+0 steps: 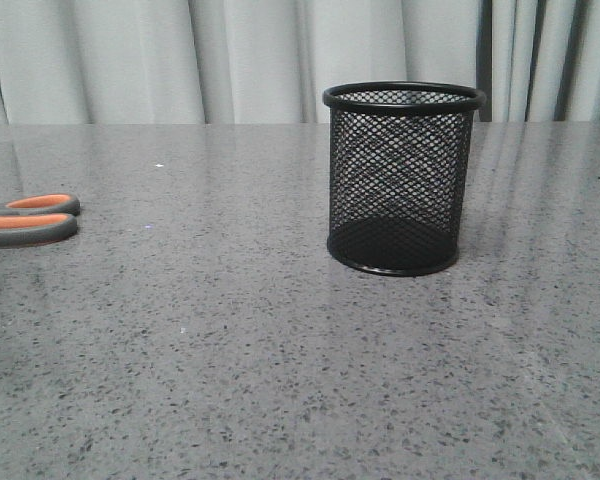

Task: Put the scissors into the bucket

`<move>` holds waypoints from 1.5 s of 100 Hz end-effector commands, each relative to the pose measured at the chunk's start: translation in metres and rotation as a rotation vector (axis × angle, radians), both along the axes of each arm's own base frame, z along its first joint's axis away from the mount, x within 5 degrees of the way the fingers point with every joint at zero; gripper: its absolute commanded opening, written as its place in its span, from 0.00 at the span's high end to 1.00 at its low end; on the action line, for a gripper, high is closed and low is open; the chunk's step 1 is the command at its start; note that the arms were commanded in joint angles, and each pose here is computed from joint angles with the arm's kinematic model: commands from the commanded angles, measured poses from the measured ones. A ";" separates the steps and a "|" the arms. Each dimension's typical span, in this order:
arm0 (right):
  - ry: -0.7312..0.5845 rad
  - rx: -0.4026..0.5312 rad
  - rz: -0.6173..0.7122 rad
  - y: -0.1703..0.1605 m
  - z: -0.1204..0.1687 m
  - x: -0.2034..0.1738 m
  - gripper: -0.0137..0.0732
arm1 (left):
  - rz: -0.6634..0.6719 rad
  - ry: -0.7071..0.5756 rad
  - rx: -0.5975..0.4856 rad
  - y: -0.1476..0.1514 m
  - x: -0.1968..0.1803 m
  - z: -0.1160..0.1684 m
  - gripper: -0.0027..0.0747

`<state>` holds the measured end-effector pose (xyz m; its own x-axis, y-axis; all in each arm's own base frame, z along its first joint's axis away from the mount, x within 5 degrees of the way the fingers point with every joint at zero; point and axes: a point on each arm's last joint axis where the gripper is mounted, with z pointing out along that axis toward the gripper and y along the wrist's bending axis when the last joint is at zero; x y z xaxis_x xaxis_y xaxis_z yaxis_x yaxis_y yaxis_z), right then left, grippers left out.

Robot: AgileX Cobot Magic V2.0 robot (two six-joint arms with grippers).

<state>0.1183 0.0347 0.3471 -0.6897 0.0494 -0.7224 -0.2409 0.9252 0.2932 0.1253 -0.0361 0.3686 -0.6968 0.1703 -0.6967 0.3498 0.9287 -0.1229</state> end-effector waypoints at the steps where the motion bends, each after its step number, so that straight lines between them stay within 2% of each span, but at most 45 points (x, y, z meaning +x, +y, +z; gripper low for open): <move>1: -0.063 0.004 -0.005 0.000 0.012 0.002 0.69 | 0.000 -0.050 -0.032 -0.002 0.005 0.011 0.88; 15: -0.059 0.003 -0.003 0.000 0.012 0.002 0.41 | -0.052 -0.034 -0.016 -0.005 0.010 0.007 0.57; 21: -0.059 0.003 -0.003 0.000 0.012 0.002 0.36 | -0.073 -0.032 -0.014 -0.006 0.012 0.007 0.46; 26: -0.060 0.004 -0.004 0.000 0.012 0.002 0.36 | -0.092 -0.033 -0.010 -0.007 0.014 0.006 0.42; 50: -0.060 0.004 -0.004 0.000 0.012 0.002 0.36 | -0.247 0.013 0.097 -0.010 0.037 0.002 0.42; 66: -0.060 0.004 -0.004 0.000 0.012 0.002 0.36 | -0.362 0.050 0.173 -0.013 0.067 0.001 0.42; 78: -0.060 0.004 -0.004 0.000 0.012 0.002 0.36 | -0.495 0.028 0.299 -0.012 0.093 -0.003 0.42; 90: -0.060 0.004 -0.004 0.000 0.012 0.002 0.36 | -0.704 -0.013 0.452 -0.012 0.115 -0.013 0.42; 98: -0.060 0.004 -0.004 0.000 0.012 0.002 0.36 | -0.821 -0.038 0.513 -0.013 0.126 -0.020 0.42; 123: -0.060 0.004 -0.004 0.000 0.012 0.002 0.36 | -0.889 0.081 0.581 -0.012 0.163 -0.048 0.42; 150: -0.060 0.004 -0.004 0.000 0.012 0.002 0.36 | -0.970 0.199 0.638 -0.016 0.182 -0.076 0.42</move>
